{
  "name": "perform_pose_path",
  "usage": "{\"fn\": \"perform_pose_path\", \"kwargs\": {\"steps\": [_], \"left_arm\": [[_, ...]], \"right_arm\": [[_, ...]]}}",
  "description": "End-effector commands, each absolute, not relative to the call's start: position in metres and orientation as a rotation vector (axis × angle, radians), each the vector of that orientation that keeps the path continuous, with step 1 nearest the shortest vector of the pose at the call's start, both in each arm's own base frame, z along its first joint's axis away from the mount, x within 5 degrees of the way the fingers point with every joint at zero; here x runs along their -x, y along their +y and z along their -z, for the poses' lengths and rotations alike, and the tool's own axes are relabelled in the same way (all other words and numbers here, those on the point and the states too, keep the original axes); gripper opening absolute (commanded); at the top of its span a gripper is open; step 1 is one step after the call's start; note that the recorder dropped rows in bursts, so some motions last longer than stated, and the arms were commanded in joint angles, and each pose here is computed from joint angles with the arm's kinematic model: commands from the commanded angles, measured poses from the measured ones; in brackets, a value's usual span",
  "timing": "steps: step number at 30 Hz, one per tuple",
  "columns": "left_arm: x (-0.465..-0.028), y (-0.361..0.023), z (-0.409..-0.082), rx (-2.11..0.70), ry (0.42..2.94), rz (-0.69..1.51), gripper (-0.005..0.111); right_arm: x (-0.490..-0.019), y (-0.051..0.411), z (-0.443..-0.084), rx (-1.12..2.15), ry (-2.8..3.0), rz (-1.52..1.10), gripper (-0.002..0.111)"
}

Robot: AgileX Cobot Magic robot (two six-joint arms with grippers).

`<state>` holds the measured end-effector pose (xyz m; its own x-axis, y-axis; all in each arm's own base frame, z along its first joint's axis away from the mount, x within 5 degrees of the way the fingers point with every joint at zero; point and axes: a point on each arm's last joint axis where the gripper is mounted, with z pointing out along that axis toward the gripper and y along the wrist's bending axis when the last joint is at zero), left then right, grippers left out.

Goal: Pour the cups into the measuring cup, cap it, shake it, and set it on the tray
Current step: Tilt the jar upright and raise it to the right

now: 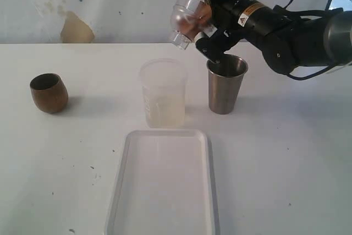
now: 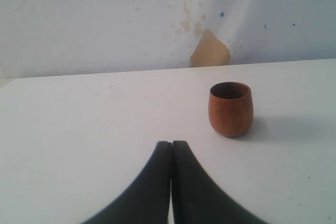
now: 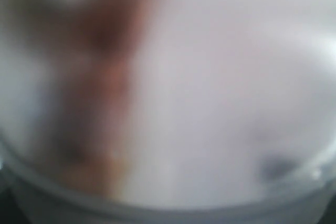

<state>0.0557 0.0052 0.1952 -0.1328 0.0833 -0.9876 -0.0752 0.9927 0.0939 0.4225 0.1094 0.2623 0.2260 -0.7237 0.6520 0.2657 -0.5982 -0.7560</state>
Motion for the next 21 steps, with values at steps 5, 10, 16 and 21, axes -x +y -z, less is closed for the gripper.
{"fn": "perform_pose_path", "kwargs": {"steps": [5, 10, 16, 21], "left_arm": [[-0.056, 0.005, -0.195, -0.002, 1.688, -0.129, 0.001], [-0.056, 0.005, -0.195, -0.002, 1.688, -0.129, 0.001], [-0.056, 0.005, -0.195, -0.002, 1.688, -0.129, 0.001], [-0.056, 0.005, -0.195, -0.002, 1.688, -0.129, 0.001]], "right_arm": [[-0.421, 0.108, -0.278, 1.560, 0.472, 1.508, 0.000], [-0.417, 0.094, -0.301, 1.058, 0.932, 1.079, 0.000], [-0.392, 0.074, -0.350, 0.407, 1.294, 0.434, 0.000], [-0.369, 0.073, -0.366, 0.214, 1.468, 0.075, 0.000]]}}
